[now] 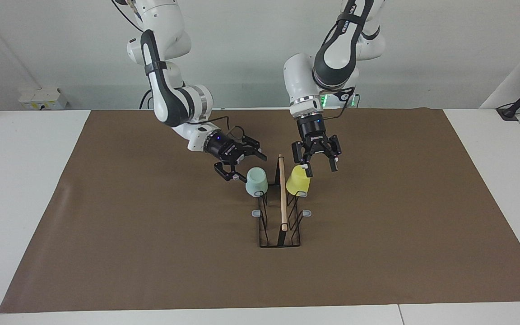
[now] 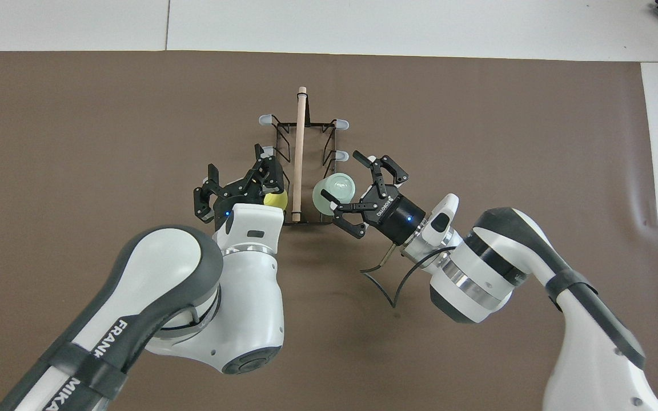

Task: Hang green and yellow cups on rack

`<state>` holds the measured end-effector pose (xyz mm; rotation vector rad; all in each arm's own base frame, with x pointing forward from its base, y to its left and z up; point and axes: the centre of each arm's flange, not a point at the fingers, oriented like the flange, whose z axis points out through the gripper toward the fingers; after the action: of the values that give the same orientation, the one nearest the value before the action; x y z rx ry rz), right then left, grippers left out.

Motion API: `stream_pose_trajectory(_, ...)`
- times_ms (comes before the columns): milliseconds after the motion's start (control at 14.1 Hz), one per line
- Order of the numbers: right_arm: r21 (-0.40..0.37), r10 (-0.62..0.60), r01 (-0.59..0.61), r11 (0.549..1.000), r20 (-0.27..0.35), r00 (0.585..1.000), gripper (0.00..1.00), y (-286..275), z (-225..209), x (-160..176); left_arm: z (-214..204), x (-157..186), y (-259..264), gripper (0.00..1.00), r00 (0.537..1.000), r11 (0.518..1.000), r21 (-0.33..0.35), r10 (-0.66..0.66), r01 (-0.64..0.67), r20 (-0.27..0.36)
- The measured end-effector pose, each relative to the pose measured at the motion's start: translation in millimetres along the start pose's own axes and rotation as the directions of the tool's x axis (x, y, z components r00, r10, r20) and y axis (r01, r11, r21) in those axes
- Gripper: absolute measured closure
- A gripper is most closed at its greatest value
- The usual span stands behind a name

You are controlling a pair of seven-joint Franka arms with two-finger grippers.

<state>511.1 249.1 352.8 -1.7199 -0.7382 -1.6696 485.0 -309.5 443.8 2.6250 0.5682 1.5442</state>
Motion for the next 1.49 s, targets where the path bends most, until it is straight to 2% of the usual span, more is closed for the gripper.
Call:
stream_pose_trajectory(283,0.012,-0.033,0.033,0.999,0.016,0.999,0.01,5,0,19,11,53,-3,0.06,0.999,0.999,0.043,0.003,-0.005,0.037)
stream_pose_trajectory(425,0.048,-0.102,0.098,0.994,0.082,0.991,0.0,26,-6,31,19,80,-11,0.06,0.997,0.998,0.054,0.006,-0.01,0.074)
stream_pose_trajectory(637,0.116,-0.21,0.189,0.975,0.204,0.956,0.0,72,-25,64,27,116,-23,0.05,0.991,0.998,0.063,0.021,-0.03,0.134)
stream_pose_trajectory(850,0.171,-0.309,0.269,0.948,0.291,0.905,0.0,98,-44,84,35,142,-37,0.01,0.975,0.996,0.052,0.064,-0.077,0.214)
stream_pose_trajectory(1133,0.239,-0.427,0.361,0.902,0.36,0.829,0.0,122,-62,87,50,175,-68,0.01,0.941,0.99,0.005,0.13,-0.139,0.313)
stream_pose_trajectory(1345,0.322,-0.543,0.441,0.838,0.409,0.733,0.0,143,-75,95,60,188,-89,0.01,0.92,0.986,-0.025,0.162,-0.164,0.357)
stream_pose_trajectory(1487,0.359,-0.565,0.439,0.824,0.446,0.694,0.0,163,-88,108,65,194,-104,0.01,0.899,0.981,-0.049,0.193,-0.189,0.394)
